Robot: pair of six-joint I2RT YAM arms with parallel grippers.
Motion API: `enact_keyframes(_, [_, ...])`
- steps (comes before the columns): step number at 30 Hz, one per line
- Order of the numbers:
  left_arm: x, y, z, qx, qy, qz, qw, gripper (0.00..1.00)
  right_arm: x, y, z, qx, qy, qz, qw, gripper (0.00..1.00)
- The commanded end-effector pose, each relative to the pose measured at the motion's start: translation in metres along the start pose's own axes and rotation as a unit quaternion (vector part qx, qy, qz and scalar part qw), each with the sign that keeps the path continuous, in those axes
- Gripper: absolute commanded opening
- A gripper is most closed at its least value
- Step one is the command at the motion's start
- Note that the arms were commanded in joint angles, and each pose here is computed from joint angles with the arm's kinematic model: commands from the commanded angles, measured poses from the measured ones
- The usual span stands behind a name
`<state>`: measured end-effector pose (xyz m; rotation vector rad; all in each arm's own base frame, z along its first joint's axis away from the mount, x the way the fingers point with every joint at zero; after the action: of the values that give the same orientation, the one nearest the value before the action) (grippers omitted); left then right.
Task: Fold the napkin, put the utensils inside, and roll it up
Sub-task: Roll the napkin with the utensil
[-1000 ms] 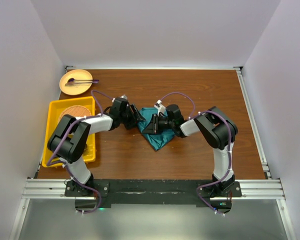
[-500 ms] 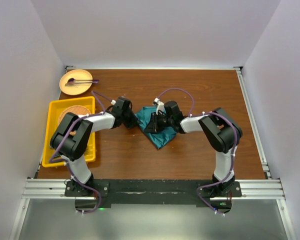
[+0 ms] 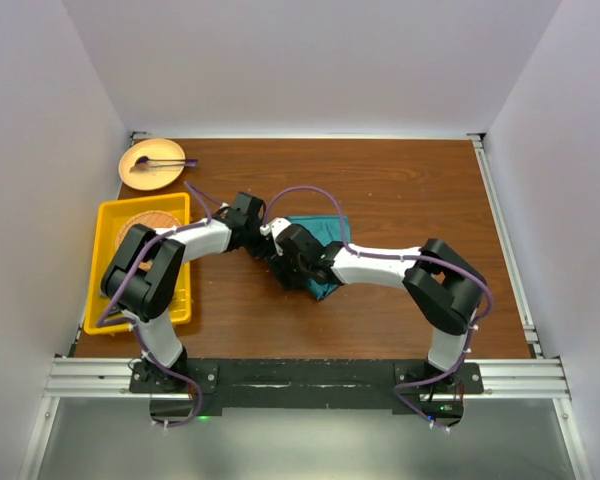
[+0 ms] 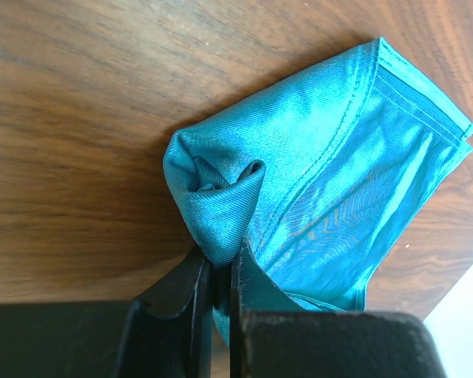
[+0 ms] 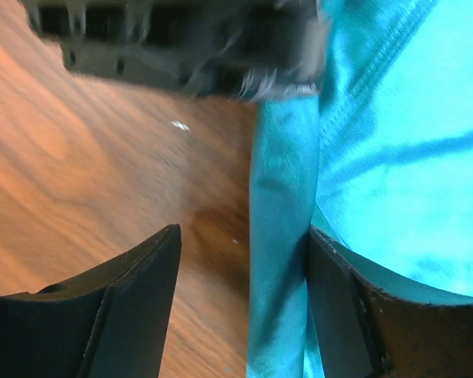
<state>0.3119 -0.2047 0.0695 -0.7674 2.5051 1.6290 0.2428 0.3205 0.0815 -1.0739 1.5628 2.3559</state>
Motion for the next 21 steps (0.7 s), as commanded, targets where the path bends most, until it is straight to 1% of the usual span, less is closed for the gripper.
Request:
enact_keyframes(1, [0.033,-0.005,0.041,-0.103,0.011,0.074,0.992,0.0,-0.008,-0.002,-0.01,0.098,0.056,-0.034,0.993,0.66])
enact_keyframes(3, [0.031,-0.004,0.041,-0.107,0.009,0.073,0.992,0.0,-0.008,-0.007,-0.008,0.108,0.06,-0.034,0.992,0.64])
enact_keyframes(6, [0.028,-0.004,0.043,-0.117,0.004,0.064,0.991,0.0,-0.002,-0.014,-0.009,0.12,0.055,-0.024,0.991,0.55])
enact_keyframes(7, [0.028,-0.004,0.044,-0.12,0.003,0.062,0.991,0.0,0.0,-0.014,-0.009,0.119,0.042,-0.023,0.992,0.46])
enact_keyframes(9, [0.029,-0.004,0.046,-0.122,-0.001,0.059,0.991,0.0,0.006,-0.014,-0.009,0.109,0.029,-0.018,0.993,0.33])
enact_keyframes(10, [0.028,-0.005,0.047,-0.122,-0.008,0.058,0.991,0.0,0.008,-0.014,-0.008,0.105,0.02,-0.017,0.994,0.25])
enact_keyframes(11, [0.027,-0.004,0.046,-0.12,-0.013,0.055,0.991,0.0,0.012,-0.014,-0.01,0.102,0.014,-0.015,0.995,0.14])
enact_keyframes(12, [0.025,-0.005,0.045,-0.114,-0.02,0.048,0.992,0.0,0.015,-0.015,-0.008,0.085,0.006,-0.008,0.996,0.08])
enact_keyframes(14, [0.021,-0.003,0.043,-0.102,-0.048,0.04,0.993,0.0,0.022,-0.02,-0.015,0.063,-0.019,0.007,0.998,0.0])
enact_keyframes(15, [0.017,-0.003,0.04,-0.091,-0.058,0.028,0.994,0.0,0.024,-0.023,-0.017,0.05,-0.029,0.013,0.998,0.0])
enact_keyframes(16, [0.013,0.002,0.037,-0.08,-0.076,0.017,0.994,0.01,0.029,-0.025,-0.012,0.01,-0.042,0.032,0.999,0.0])
enact_keyframes(17, [0.013,0.004,0.038,-0.073,-0.085,0.01,0.994,0.16,0.029,-0.027,-0.019,-0.002,-0.057,0.037,0.998,0.0])
enact_keyframes(18, [0.008,0.006,0.034,-0.054,-0.092,-0.012,0.994,0.27,0.032,-0.03,-0.021,-0.02,-0.069,0.048,0.996,0.0])
enact_keyframes(19, [0.001,0.018,0.03,-0.045,-0.105,-0.046,0.992,0.38,0.036,-0.03,-0.017,-0.068,-0.09,0.07,0.991,0.0])
enact_keyframes(20, [0.002,0.022,0.034,-0.043,-0.112,-0.057,0.991,0.55,0.032,-0.032,-0.026,-0.087,-0.114,0.07,0.987,0.0])
enact_keyframes(21, [-0.003,0.027,0.032,-0.038,-0.118,-0.082,0.989,0.64,0.035,-0.035,-0.028,-0.104,-0.13,0.082,0.983,0.0])
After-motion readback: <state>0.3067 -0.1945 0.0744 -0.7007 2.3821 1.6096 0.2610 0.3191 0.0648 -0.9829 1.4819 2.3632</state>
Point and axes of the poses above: each gripper's point midway between its finger pads, its own y axis back along the fingers, its own z axis along the line the jaws close on, x = y × z, the point moved 6 cm from there along y, back along the fingers, and after that the axes turned 15 degrees about -y, right-handed, at the moved point
